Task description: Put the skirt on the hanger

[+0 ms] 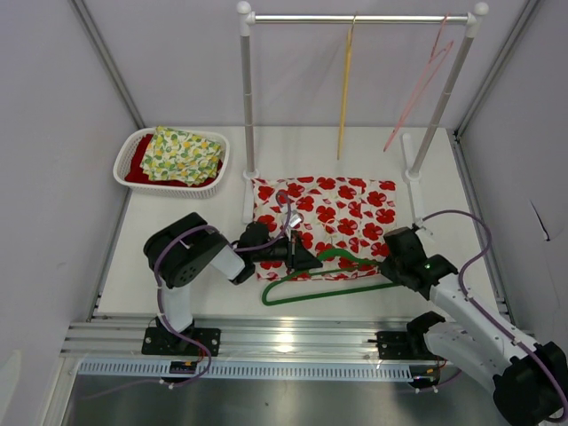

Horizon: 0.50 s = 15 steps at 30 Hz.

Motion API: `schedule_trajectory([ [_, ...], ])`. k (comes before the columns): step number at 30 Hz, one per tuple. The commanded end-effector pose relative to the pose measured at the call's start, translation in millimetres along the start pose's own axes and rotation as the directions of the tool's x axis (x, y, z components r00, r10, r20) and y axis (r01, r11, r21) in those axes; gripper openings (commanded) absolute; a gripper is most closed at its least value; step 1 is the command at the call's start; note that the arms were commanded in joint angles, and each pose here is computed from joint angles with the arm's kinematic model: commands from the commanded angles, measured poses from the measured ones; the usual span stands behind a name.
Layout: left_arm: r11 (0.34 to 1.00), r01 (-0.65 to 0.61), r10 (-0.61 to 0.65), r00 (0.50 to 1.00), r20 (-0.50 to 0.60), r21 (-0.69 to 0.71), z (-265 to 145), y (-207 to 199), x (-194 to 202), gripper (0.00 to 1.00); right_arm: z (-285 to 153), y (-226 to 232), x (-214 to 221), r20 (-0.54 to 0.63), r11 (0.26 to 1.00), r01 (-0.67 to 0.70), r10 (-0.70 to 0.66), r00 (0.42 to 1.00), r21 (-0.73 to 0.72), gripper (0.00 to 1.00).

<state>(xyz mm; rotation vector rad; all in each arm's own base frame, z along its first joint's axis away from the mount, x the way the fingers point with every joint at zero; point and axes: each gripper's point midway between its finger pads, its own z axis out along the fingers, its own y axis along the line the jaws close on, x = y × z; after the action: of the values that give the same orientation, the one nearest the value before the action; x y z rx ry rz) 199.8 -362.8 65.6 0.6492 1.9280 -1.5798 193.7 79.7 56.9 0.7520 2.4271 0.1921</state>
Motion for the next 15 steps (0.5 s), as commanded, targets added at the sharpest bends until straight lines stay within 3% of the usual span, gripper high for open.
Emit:
schedule_trajectory([
  [1, 0.997, -0.066, 0.067, 0.998, 0.011, -0.035, 1.5, 12.2, -7.1, 0.00, -18.6, 13.9, -23.8, 0.039, 0.999, 0.007, -0.005, 0.999, -0.035, 0.04],
  [15, 0.984, -0.090, 0.095, 0.995, 0.029, -0.155, -14.3, 39.4, -17.0, 0.00, -29.5, -1.2, -48.4, 0.030, 0.996, -0.079, 0.080, 0.996, -0.034, 0.02],
])
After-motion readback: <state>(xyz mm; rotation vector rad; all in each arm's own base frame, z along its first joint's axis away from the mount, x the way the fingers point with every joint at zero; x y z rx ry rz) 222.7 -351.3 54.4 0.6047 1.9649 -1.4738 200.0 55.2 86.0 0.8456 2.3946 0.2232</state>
